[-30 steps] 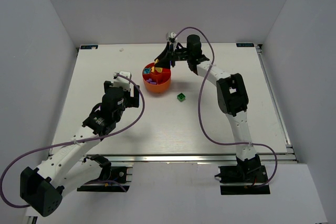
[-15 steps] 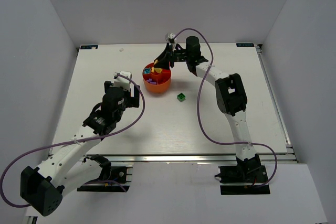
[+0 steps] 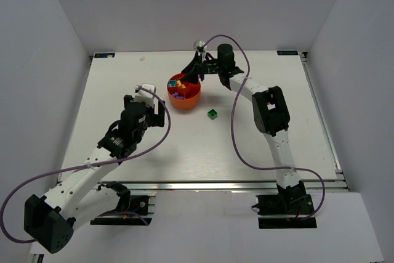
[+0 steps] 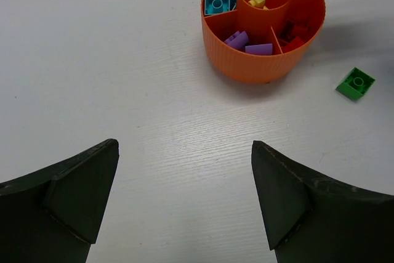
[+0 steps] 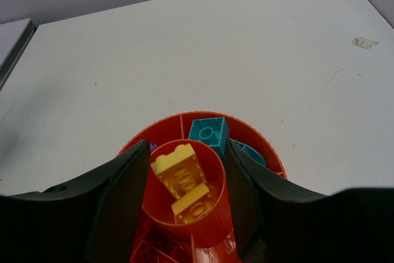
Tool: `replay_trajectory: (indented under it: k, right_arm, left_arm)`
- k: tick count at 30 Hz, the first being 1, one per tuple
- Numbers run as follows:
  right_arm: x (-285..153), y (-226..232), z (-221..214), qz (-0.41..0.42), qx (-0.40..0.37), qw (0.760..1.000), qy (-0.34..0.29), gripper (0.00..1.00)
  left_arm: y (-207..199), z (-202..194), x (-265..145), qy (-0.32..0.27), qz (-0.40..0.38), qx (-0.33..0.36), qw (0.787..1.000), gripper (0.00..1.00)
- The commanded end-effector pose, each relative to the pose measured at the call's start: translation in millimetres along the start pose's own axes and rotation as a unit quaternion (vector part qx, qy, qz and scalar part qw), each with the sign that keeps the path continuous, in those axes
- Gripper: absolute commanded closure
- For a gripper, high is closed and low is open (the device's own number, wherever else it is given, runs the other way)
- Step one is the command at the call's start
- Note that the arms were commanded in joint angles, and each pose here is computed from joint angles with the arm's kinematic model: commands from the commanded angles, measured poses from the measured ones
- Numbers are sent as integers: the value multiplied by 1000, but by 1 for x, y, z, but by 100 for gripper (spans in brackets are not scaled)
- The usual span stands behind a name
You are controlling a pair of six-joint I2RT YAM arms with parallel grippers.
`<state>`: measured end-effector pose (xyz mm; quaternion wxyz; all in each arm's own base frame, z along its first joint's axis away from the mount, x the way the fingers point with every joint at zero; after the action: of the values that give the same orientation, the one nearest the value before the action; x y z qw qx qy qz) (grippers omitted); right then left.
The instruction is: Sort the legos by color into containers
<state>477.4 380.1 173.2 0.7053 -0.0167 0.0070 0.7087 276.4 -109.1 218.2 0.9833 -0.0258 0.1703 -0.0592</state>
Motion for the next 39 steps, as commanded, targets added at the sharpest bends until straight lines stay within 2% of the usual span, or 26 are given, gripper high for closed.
replay_trajectory:
  k: [1,3,4,5,6,7,9,10,11,12,14,15,16,17,18,20,22,23,24,25,26,28,29,33,35,39]
  right_arm:
    - [-3,1,24,-5,-29,1000,-11,43]
    - [-5,3,30,-4,-29,1000,-13,45]
    - [-9,5,46,-7,-37,999,-17,46]
    - [-14,5,54,-13,-38,999,-17,46]
    - [-17,4,65,-24,-44,999,-17,48]
    - [-30,2,83,-43,-45,998,-16,48]
    - [-48,-7,96,-101,-44,994,-4,52]
    - [-60,-1,117,-126,-49,991,4,54]
    - [-77,-7,123,-166,-40,985,12,57]
    - [-91,-14,113,-223,-32,974,37,69]
    - [-134,-7,131,-292,-8,955,52,85]
    - [-155,-9,126,-354,26,933,61,94]
    - [-171,15,116,-385,91,916,67,94]
    - [-192,20,108,-409,113,902,74,89]
    - [-203,37,100,-379,137,912,81,83]
    - [-227,71,82,-346,174,916,106,73]
    - [-248,100,84,-313,188,925,100,59]
    - [-253,119,66,-299,206,925,115,53]
    - [-265,131,76,-303,179,929,111,42]
    - [-266,141,74,-296,167,933,114,36]
    - [-276,150,62,-307,173,928,120,31]
    - [-284,167,73,-313,136,933,112,20]
    - [-281,178,68,-294,143,939,107,15]
    - [-288,195,85,-274,142,947,84,11]
    - [-295,194,84,-278,153,945,79,12]
    - [-306,191,73,-278,177,941,79,14]
  left_arm:
    - [-6,0,0,-4,-24,-2,1000,2]
    - [-14,0,1,-5,-50,-2,999,6]
    - [-26,-1,0,-3,-90,-2,996,9]
    - [-33,-5,1,4,-113,0,994,14]
    - [-40,-7,1,6,-137,1,991,22]
    - [-54,-6,-1,6,-182,-2,983,40]
    - [-68,-16,1,23,-226,-4,974,59]
    - [-78,-17,1,27,-248,-5,968,70]
    - [-90,-14,-2,33,-281,-3,959,71]
    - [-99,-21,3,57,-299,-3,952,72]
    - [-116,-22,4,84,-334,-11,939,62]
    - [-128,-18,9,98,-356,-13,929,52]
    - [-133,-16,13,109,-358,-19,927,39]
    - [-140,-14,16,116,-361,-18,925,25]
    - [-151,-9,27,125,-360,-14,924,21]
    - [-161,-11,39,145,-346,-11,927,15]
    - [-178,-13,59,164,-324,-6,932,13]
    - [-184,-15,68,172,-312,-2,934,13]
    - [-195,-6,73,167,-300,7,939,13]
    - [-202,-24,88,190,-286,20,939,13]
    - [-207,-28,96,195,-273,30,942,13]
    - [-211,-38,108,207,-231,67,948,13]
    - [-217,-41,125,213,-216,75,950,13]
    - [-224,-67,146,262,-161,141,941,13]
    - [-231,-63,155,253,-150,157,943,13]
    - [-227,-84,170,265,-116,189,938,13]
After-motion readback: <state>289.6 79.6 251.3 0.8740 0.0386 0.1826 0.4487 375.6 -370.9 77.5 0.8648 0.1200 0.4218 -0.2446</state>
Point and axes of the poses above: each gripper's point midway between its finger pads, its own x axis out along the fingers, its own y axis along the line the jaws close on, z = x × y, the point moved 3 cm from there along -x, back along the fingers, and after that the axes turned 9 degrees about -x, right-handed, at the moved point
